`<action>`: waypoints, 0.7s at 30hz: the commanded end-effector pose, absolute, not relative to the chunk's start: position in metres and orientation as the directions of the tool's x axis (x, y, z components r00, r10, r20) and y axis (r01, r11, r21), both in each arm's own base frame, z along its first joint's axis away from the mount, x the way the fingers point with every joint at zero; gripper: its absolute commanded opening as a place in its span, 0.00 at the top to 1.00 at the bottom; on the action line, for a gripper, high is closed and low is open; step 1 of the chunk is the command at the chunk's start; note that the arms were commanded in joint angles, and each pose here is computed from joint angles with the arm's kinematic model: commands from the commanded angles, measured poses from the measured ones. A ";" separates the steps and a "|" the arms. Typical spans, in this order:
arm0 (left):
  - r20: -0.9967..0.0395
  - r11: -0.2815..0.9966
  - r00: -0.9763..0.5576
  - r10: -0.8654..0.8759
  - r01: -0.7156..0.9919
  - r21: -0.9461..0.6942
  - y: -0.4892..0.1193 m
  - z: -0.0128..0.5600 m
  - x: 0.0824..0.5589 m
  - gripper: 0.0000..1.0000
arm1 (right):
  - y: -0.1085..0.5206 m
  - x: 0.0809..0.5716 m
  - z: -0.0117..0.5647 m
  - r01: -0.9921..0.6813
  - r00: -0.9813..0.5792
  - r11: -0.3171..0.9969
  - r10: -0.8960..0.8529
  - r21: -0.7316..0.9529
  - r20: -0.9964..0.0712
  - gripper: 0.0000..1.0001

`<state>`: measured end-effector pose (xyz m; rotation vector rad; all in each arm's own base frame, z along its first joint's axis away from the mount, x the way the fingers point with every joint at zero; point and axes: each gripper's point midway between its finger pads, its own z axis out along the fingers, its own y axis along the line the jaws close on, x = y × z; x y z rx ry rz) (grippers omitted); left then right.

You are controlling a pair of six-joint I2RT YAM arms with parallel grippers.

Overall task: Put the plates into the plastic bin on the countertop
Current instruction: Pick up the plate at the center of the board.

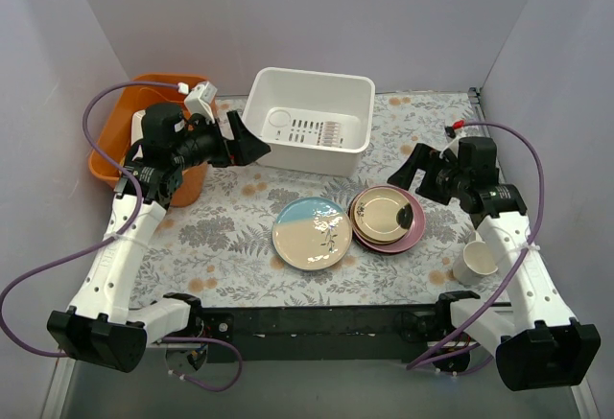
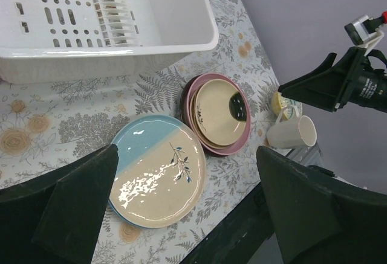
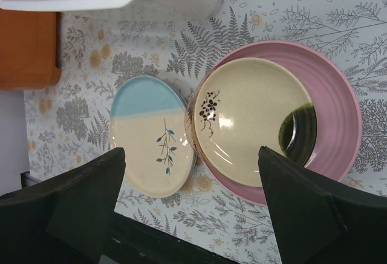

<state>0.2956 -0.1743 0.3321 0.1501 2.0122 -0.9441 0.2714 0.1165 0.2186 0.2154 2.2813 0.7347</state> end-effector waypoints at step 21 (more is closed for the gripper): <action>-0.702 0.619 -0.678 -0.216 0.461 -0.636 -0.193 0.319 0.264 0.02 | 0.094 0.254 0.141 0.074 -0.816 0.857 0.346 0.511 -0.464 0.03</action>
